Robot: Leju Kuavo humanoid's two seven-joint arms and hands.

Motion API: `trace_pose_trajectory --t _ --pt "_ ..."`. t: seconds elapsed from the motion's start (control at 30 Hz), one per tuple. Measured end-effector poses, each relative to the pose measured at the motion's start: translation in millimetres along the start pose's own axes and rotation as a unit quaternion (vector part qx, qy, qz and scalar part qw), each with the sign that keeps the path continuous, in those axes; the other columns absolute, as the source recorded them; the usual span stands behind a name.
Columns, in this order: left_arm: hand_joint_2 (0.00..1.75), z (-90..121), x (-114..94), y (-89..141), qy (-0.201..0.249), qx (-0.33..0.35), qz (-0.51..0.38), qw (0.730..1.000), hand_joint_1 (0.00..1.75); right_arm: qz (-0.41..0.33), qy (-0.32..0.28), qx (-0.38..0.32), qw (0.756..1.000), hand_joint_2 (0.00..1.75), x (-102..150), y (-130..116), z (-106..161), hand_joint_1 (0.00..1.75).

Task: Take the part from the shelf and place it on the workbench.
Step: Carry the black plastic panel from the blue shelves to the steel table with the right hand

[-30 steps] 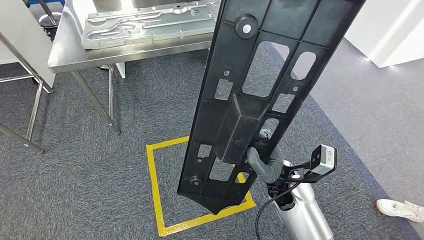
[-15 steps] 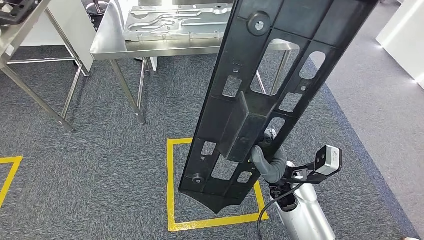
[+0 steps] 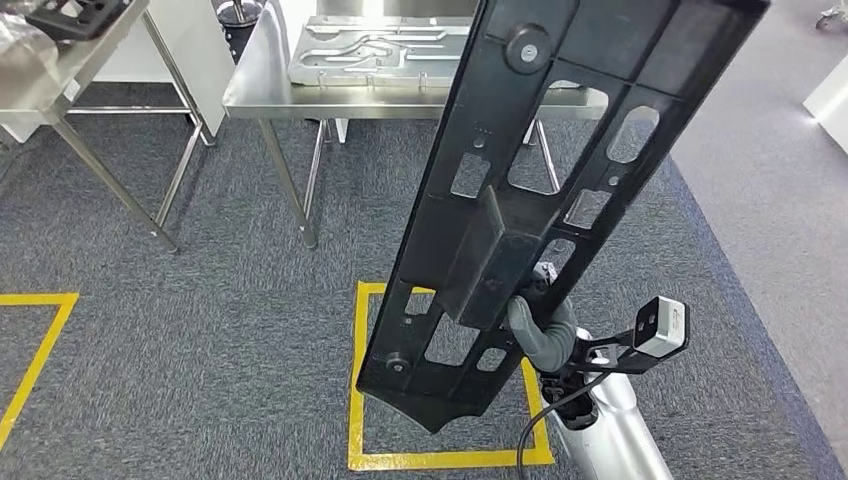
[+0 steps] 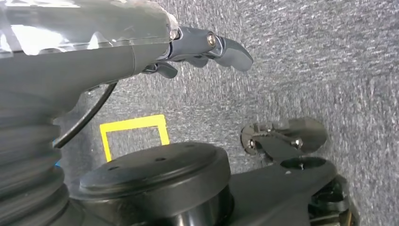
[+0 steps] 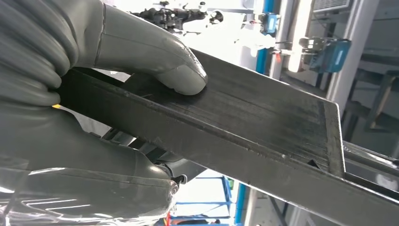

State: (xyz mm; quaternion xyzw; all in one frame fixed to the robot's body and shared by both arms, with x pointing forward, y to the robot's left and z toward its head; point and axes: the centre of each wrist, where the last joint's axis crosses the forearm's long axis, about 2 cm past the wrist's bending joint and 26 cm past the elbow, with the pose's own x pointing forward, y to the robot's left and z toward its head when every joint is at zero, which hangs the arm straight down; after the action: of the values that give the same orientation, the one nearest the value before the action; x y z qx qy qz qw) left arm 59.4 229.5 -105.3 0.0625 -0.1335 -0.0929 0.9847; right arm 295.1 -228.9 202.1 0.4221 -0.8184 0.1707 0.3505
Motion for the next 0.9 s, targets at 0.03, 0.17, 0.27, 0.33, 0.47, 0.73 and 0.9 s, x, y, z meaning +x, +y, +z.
trace_pose_trajectory --t 0.03,0.17,0.27,0.33,0.47,0.73,0.9 --pt "1.75 0.0 -0.5 0.4 0.000 0.001 0.001 1.000 0.00 0.001 -0.001 0.001 1.000 1.75 0.2 -0.3 -0.8 1.75" --pt "1.75 -0.2 -1.1 1.2 -0.003 0.004 0.002 1.000 0.00 0.005 -0.007 0.006 1.000 1.75 2.0 -2.6 -5.3 1.75" --pt "1.75 0.1 -2.7 0.9 -0.001 0.004 0.002 1.000 0.00 0.006 -0.005 0.005 1.000 1.75 1.4 -2.8 -4.9 1.75" --pt "1.75 0.3 -3.7 0.5 0.002 0.004 0.001 1.000 0.00 0.006 -0.004 0.005 1.000 1.75 1.2 -2.9 -4.5 1.75" --pt "1.75 1.0 -4.4 -2.3 0.009 0.001 0.001 1.000 0.00 0.008 0.000 0.005 1.000 1.75 1.1 -4.1 -3.0 1.75" --pt "1.75 0.6 -1.5 -1.7 0.004 0.003 -0.003 1.000 0.00 0.008 0.001 0.004 1.000 1.75 1.5 -4.7 -2.3 1.75" --pt "1.75 0.4 -2.0 -0.8 0.002 0.004 -0.006 1.000 0.00 0.007 0.006 0.000 1.000 1.75 0.7 -3.5 -0.2 1.75"
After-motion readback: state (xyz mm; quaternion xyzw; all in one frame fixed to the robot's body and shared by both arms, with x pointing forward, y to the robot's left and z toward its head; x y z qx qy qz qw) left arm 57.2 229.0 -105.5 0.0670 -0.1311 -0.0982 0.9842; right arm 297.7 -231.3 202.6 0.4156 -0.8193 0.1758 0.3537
